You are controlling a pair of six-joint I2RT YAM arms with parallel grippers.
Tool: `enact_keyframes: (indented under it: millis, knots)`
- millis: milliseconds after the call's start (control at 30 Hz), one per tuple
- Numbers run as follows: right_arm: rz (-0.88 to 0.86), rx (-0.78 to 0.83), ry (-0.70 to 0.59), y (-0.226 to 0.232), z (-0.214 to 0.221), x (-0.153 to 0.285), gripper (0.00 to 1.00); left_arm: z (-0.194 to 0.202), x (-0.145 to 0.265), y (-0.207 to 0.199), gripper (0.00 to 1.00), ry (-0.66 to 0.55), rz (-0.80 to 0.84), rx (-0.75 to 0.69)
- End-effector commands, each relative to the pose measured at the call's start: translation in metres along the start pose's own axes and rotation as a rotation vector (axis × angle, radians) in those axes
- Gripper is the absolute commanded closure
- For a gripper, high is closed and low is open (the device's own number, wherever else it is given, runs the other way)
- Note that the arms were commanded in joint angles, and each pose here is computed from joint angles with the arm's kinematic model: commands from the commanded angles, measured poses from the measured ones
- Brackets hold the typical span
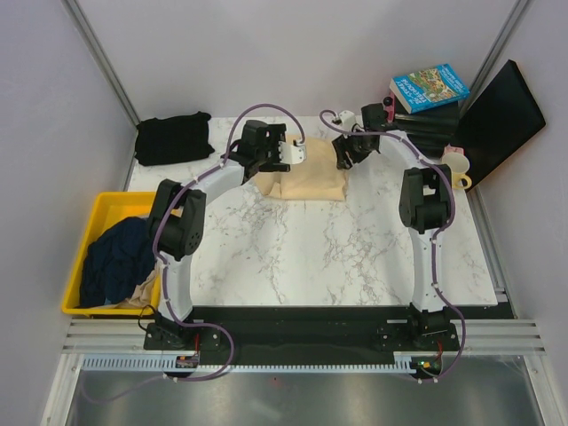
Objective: Fold and stack the t-shirts
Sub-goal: Put the neatly folded tshirt into the corner of the board with the left arm
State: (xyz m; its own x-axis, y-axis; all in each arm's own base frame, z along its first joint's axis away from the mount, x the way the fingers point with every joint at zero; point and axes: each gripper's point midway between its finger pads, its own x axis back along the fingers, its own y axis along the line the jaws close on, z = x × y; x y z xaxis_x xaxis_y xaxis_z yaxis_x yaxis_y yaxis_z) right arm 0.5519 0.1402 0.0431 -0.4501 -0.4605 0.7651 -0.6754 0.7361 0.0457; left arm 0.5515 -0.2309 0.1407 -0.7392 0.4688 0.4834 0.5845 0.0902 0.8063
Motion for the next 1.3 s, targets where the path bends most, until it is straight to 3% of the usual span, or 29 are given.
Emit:
enact_keyframes:
  millis: [0,33,100,133,233,500,700,1000,1267]
  knots:
    - [0.105,0.087,-0.166,-0.016,-0.077,0.060,0.30,0.020,-0.009,0.013,0.00,0.083,-0.026,0.105]
    - [0.108,0.096,-0.194,-0.016,-0.088,0.066,0.30,0.032,-0.012,-0.007,0.00,0.125,0.042,0.147]
    - [0.109,0.098,-0.223,-0.015,-0.099,0.074,0.30,0.034,-0.011,-0.004,0.00,0.141,0.091,0.189]
    - [0.109,0.103,-0.241,-0.014,-0.107,0.078,0.30,0.046,-0.005,-0.033,0.00,0.205,0.210,0.254]
    - [0.097,0.115,-0.266,-0.006,-0.118,0.082,0.30,0.049,0.001,-0.050,0.00,0.236,0.365,0.367]
    - [-0.077,0.148,-0.246,0.050,-0.114,0.060,0.34,0.037,0.033,-0.060,0.00,0.161,0.602,0.627]
    - [-0.193,0.168,-0.156,0.089,-0.082,0.028,0.34,0.028,0.054,-0.039,0.00,0.145,0.592,0.932]
    - [-0.217,0.172,-0.098,0.093,-0.062,-0.002,0.35,0.029,0.062,-0.028,0.01,0.084,0.646,1.378]
    - [-0.178,0.168,-0.071,0.084,-0.056,-0.011,0.36,0.042,0.042,-0.046,0.00,0.091,0.694,1.520]
